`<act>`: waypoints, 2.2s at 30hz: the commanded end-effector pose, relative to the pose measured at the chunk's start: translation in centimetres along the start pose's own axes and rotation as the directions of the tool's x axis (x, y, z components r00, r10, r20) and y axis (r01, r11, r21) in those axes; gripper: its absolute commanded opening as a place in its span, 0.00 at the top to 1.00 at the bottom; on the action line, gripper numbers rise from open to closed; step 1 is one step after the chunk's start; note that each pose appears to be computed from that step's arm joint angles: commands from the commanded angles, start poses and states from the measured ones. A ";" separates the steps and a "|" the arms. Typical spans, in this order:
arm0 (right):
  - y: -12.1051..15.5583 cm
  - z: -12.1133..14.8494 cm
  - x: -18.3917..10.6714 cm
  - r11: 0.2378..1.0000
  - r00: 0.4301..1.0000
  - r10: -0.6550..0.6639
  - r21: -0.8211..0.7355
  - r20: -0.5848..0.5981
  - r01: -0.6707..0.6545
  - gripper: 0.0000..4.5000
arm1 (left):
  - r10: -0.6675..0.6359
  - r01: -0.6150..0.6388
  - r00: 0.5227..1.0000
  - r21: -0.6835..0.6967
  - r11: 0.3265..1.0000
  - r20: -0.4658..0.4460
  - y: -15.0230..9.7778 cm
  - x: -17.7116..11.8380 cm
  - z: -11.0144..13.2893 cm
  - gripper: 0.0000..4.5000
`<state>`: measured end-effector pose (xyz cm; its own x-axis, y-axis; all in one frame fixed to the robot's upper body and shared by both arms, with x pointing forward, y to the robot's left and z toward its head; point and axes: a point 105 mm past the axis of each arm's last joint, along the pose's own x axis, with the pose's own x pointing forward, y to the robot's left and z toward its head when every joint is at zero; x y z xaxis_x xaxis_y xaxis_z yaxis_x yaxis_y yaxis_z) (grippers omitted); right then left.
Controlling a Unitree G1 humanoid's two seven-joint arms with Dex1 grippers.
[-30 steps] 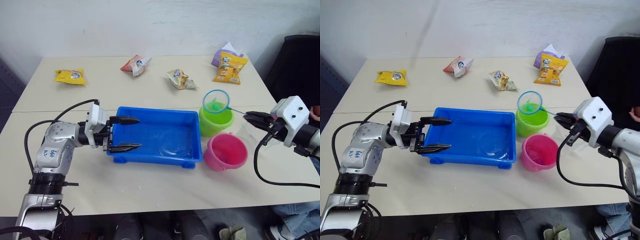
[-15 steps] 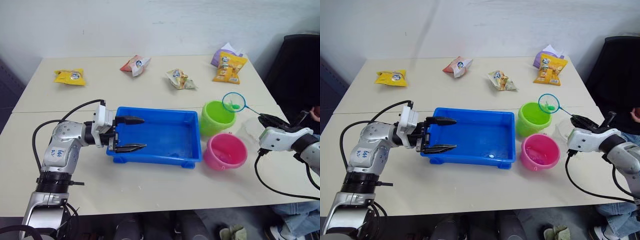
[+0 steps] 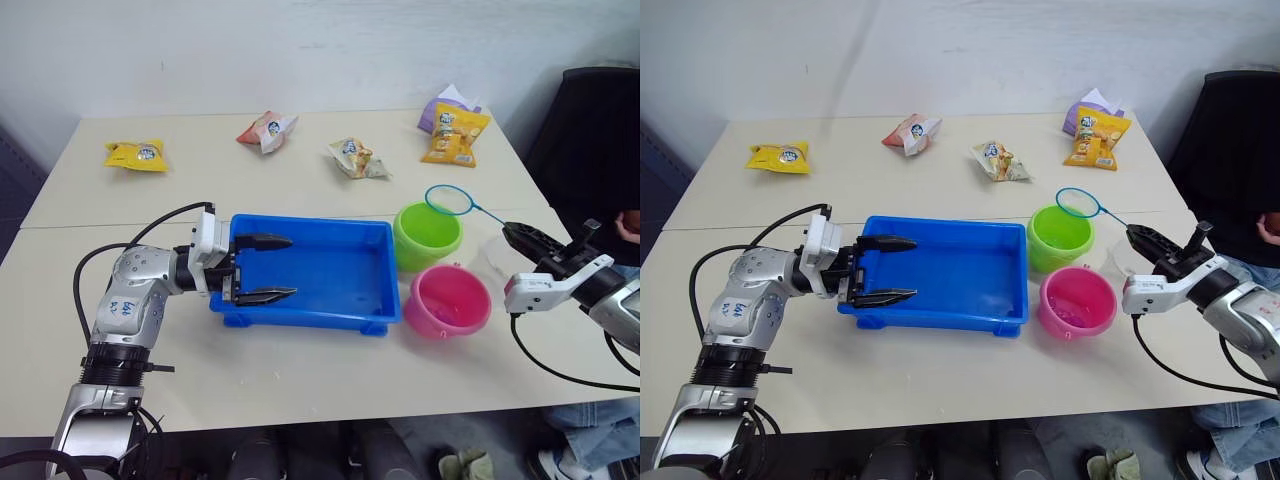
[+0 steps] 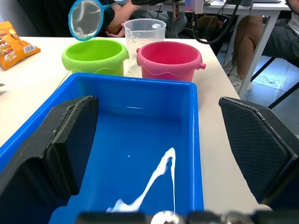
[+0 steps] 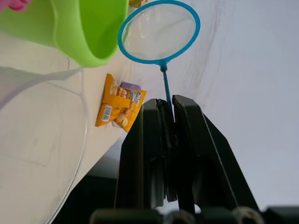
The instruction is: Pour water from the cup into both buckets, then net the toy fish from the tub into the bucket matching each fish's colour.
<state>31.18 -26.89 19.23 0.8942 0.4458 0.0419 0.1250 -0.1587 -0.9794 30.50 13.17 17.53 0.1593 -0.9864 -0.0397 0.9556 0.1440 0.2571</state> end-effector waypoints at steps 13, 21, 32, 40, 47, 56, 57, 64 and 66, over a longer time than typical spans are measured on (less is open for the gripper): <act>-3.5 14.9 -1.0 0.270 0.780 0.041 0.744 0.625 -0.611 1.00 | -0.037 0.031 0.993 0.064 0.997 0.108 -3.0 -4.9 6.6 0.02; 0.4 22.3 -1.6 0.061 0.592 0.124 0.590 0.796 -0.805 1.00 | -0.084 0.077 0.988 -0.060 0.995 -0.128 -8.2 -7.8 3.1 0.02; 6.0 27.2 -0.9 -0.036 0.507 0.157 0.518 0.848 -0.855 1.00 | -0.147 0.116 0.947 -0.125 0.985 -0.286 -11.6 -10.2 0.6 0.02; 9.1 28.3 0.9 -0.002 0.491 0.161 0.498 0.856 -0.867 1.00 | -0.125 0.093 0.947 -0.121 0.988 -0.297 -11.0 -10.2 0.5 0.02; 7.9 27.2 1.5 0.045 0.498 0.133 0.497 0.857 -0.867 0.37 | -0.069 0.040 0.951 -0.101 0.994 -0.302 -10.2 -10.2 0.2 0.00; 3.0 23.7 -2.1 0.042 0.466 0.029 0.464 0.884 -0.885 0.01 | 0.007 -0.051 0.948 -0.129 0.990 -0.319 -10.1 -11.2 -0.9 0.00; 2.7 23.1 -2.7 0.071 0.455 0.050 0.451 0.889 -0.889 0.01 | 0.034 -0.078 0.945 -0.123 0.989 -0.326 -9.9 -11.5 -0.9 0.00; -1.7 15.1 -5.4 0.148 0.634 0.038 0.623 0.772 -0.768 0.01 | 0.362 -0.378 0.796 0.067 0.923 -0.485 -6.6 -17.4 -3.0 0.00; -2.3 12.9 -6.3 0.227 0.665 0.084 0.635 0.742 -0.738 0.01 | 0.409 -0.420 0.764 0.096 0.903 -0.499 -6.1 -18.4 -3.3 0.00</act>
<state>20.14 -16.93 17.23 0.2843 0.9369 -0.2035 -0.9288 0.2164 -0.3009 22.27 29.82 12.89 0.5881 -0.6927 -0.4175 0.8086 0.5157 0.2832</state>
